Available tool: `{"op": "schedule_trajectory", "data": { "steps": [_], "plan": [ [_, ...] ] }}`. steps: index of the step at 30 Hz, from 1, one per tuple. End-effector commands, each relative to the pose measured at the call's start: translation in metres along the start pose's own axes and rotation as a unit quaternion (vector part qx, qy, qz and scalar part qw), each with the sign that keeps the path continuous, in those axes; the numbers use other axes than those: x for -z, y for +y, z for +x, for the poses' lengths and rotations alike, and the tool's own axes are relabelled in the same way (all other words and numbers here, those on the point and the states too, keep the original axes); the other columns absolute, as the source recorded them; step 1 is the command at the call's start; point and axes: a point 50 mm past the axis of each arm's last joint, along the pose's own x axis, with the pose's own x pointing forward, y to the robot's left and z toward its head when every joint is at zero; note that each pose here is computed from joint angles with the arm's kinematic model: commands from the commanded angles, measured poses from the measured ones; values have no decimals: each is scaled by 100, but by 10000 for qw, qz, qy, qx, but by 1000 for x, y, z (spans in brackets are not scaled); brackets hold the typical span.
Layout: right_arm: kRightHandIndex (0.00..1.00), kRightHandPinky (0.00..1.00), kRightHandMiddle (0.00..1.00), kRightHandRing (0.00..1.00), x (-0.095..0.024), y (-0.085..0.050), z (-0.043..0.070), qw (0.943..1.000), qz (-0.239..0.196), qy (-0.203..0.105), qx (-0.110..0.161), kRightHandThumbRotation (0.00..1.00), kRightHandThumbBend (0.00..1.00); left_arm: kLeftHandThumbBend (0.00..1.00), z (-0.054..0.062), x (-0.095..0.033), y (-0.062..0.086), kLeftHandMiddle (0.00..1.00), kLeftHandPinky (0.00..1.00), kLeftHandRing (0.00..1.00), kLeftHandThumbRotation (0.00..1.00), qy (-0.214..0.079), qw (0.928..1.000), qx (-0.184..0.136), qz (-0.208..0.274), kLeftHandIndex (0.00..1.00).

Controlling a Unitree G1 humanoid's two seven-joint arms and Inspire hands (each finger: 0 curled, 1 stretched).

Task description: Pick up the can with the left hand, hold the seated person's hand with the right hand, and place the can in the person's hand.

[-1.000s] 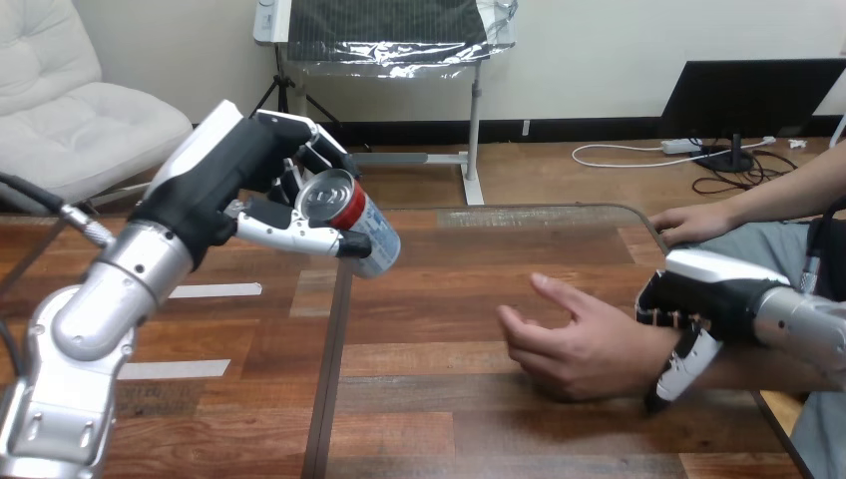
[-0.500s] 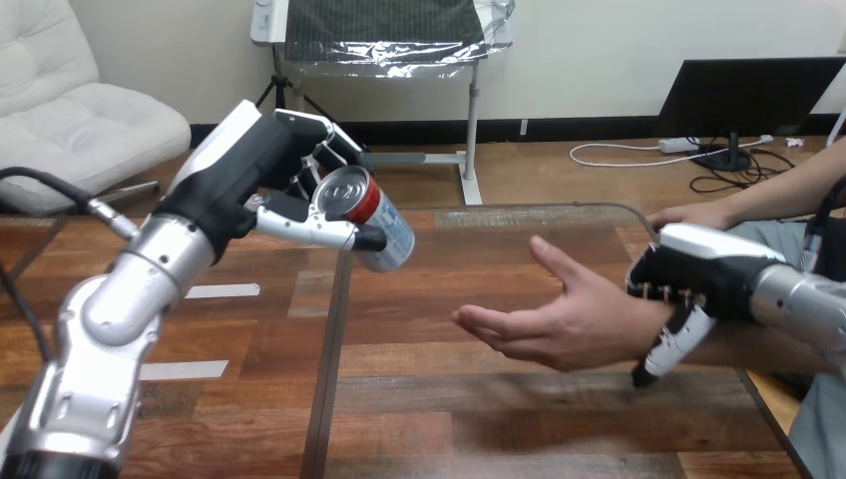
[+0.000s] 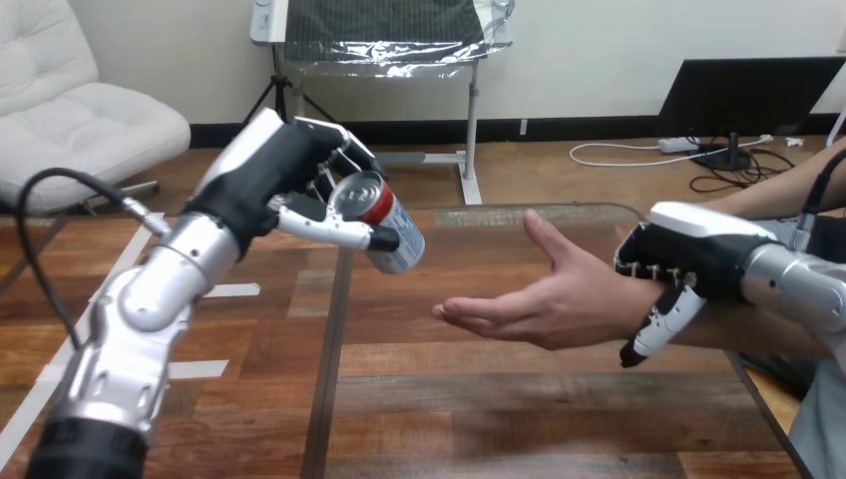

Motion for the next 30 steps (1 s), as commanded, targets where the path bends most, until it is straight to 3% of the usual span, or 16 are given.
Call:
{"op": "schedule_trajectory", "data": {
  "steps": [1, 14, 21, 30],
  "plan": [
    [40, 30, 40, 34, -16, -33, 0, 9986, -24, -198, 480, 2, 86, 66, 24, -28, 11, 38, 26, 32, 0, -514, 9982, -226, 193, 43],
    [40, 29, 40, 34, -29, -36, 5, 9977, -141, -409, 524, 4, 86, 66, 42, -30, -1, 39, 26, 32, 0, -434, 9989, -64, 156, 44],
    [40, 31, 43, 36, -36, -38, 7, 9970, -99, -539, 552, 5, 86, 66, 51, -32, -10, 40, 26, 33, 0, -379, 9992, -5, -134, 44],
    [37, 27, 37, 31, -47, -38, 10, 9957, -106, -697, 597, 4, 87, 65, 60, -37, -21, 40, 27, 33, 0, -430, 9989, 69, -184, 44]
  ]
}}
